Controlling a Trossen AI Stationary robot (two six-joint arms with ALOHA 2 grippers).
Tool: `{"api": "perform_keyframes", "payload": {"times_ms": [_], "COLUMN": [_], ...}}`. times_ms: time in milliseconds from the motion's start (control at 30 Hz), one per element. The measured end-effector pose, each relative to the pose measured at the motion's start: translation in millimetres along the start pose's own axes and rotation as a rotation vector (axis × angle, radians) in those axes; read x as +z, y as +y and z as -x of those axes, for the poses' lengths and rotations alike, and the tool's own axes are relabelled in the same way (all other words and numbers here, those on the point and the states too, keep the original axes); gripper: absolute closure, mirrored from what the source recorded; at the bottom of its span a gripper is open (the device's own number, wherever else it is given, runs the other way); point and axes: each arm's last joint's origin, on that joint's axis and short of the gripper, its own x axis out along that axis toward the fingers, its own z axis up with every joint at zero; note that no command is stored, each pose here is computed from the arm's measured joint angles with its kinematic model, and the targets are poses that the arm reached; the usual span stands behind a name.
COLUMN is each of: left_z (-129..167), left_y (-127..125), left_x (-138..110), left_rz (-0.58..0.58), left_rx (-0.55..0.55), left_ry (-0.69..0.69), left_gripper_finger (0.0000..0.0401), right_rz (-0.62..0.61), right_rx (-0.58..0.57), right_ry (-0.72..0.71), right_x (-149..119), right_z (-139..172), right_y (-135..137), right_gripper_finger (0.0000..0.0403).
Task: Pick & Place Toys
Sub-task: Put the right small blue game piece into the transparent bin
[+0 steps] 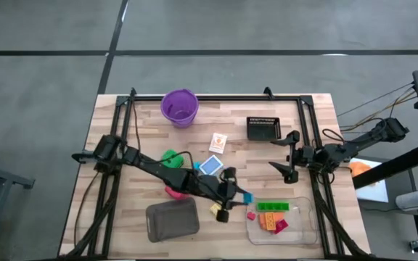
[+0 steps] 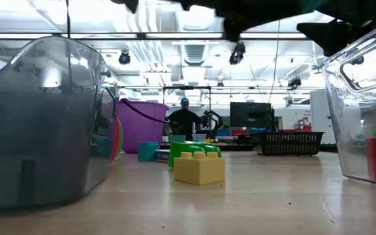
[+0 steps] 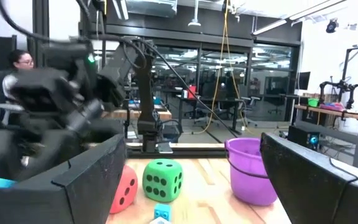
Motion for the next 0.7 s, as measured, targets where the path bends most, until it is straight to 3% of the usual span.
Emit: {"api": "perform_keyframes", "payload": {"times_ms": [233, 433, 700], "left_z": [-33, -61, -72], "left_y": [-3, -10, -13], "left_x": [11, -14, -24], "left_rz": [-0.009, -0.008, -0.003], "left_rx": [-0.069, -0.135, -0.179], "left_ry": [0.011, 0.084, 0.103], "left_gripper_finger": [0.0267, 0.0267, 0.0265], "right_rz": [-0.001, 0.002, 0.004], "right_rx": [0.0, -0.001, -0.002], "right_ry": [-0.002, 0.004, 0.008], "right_x": [0, 0, -1], "right_z": [0, 0, 0], "right_y": [0, 0, 0], "right_gripper_finger": [0.004, 0.004, 0.004]}}
